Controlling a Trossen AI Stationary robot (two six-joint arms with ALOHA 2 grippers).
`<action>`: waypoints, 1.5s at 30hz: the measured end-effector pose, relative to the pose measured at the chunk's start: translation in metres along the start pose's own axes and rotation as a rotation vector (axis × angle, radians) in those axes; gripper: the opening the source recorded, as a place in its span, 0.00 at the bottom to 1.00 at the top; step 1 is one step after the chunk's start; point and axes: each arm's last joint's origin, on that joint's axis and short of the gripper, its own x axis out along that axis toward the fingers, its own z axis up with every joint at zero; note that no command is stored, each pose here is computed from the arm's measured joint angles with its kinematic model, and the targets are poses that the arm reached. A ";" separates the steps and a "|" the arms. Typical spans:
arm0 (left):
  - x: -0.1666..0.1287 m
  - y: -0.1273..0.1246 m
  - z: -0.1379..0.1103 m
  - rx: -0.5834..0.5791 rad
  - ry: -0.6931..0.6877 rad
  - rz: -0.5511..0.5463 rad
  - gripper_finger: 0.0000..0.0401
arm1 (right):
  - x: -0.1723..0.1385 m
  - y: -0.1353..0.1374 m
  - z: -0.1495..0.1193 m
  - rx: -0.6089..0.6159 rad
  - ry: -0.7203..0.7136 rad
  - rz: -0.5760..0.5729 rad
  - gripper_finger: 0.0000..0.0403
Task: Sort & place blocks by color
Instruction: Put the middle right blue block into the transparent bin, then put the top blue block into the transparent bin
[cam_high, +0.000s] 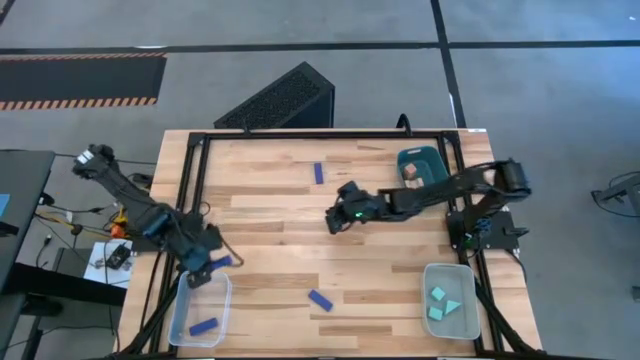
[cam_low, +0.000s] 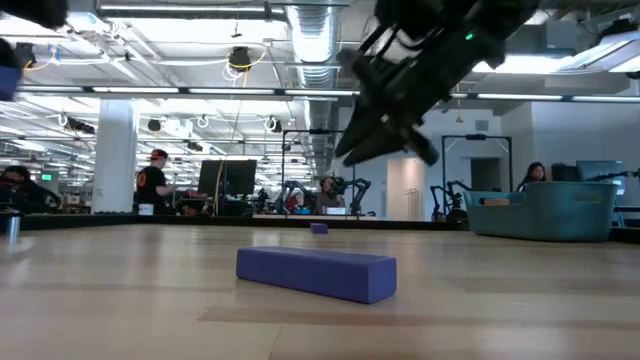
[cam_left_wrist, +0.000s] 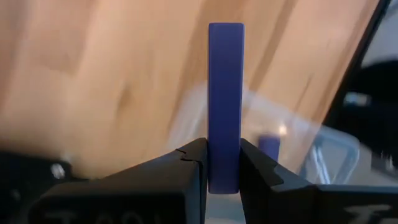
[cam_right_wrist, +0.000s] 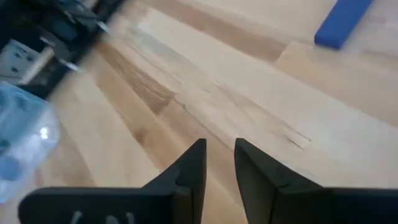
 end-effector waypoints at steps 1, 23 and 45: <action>0.002 -0.002 -0.003 0.012 0.034 0.000 0.09 | 0.008 -0.001 0.003 0.002 0.012 -0.015 0.26; 0.022 -0.007 -0.036 -0.010 0.246 0.065 0.21 | 0.117 -0.030 0.099 -0.042 0.302 -0.463 0.58; 0.023 -0.003 -0.031 -0.071 0.129 0.122 0.19 | 0.122 -0.032 0.119 -0.169 0.302 -0.449 0.08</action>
